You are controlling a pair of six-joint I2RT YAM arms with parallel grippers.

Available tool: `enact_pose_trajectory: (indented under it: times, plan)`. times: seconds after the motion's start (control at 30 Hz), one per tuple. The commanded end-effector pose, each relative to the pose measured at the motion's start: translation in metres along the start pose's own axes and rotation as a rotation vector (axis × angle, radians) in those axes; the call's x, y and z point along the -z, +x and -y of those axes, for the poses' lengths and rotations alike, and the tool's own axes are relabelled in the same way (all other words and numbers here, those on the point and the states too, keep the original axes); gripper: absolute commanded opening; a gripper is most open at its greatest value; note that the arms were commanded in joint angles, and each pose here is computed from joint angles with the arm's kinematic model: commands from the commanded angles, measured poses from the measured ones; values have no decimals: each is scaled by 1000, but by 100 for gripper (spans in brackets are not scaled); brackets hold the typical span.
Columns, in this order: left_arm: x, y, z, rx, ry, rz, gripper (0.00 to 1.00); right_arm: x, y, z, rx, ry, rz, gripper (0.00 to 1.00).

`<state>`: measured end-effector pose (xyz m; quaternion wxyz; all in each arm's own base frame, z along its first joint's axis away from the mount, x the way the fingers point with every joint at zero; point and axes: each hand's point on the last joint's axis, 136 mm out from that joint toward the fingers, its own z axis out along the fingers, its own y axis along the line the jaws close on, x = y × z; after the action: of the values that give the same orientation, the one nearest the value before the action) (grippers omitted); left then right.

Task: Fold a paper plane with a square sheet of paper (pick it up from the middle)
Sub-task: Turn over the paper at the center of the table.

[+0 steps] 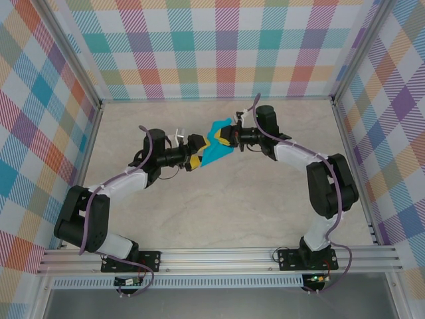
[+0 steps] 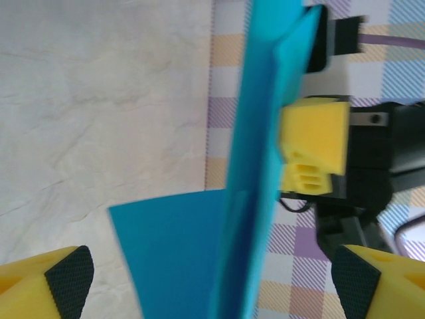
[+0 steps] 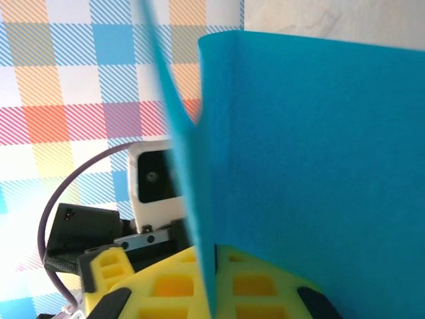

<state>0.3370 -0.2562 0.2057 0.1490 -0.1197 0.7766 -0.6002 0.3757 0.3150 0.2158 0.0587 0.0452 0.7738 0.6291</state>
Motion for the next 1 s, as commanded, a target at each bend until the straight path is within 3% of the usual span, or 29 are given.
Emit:
enact_pose_trajectory:
  times: [0.0, 0.2, 0.37, 0.53, 0.67, 0.77, 0.97]
  plan:
    - [-2, -2, 23, -32, 96, -15, 88, -6, 6, -9, -13, -49, -60, 5]
    - [-9, 1, 18, -4, 85, -25, 82, -7, 8, -5, -24, -50, -66, 6]
    - [1, 0, -21, 2, -129, 37, 96, -4, 5, -7, 7, -35, -35, 5]
    - [0, 8, -20, 52, -91, 7, 100, -4, -1, -4, 28, -12, 0, 5]
    - [-4, 9, -2, 94, 34, -4, 99, -8, -3, -3, 8, -30, -10, 6]
    - [-9, 7, 13, 107, 105, -10, 94, -10, 0, -2, -6, -35, -23, 6]
    - [-16, 4, 24, 132, 157, -10, 69, -10, 3, 3, -20, -28, -29, 6]
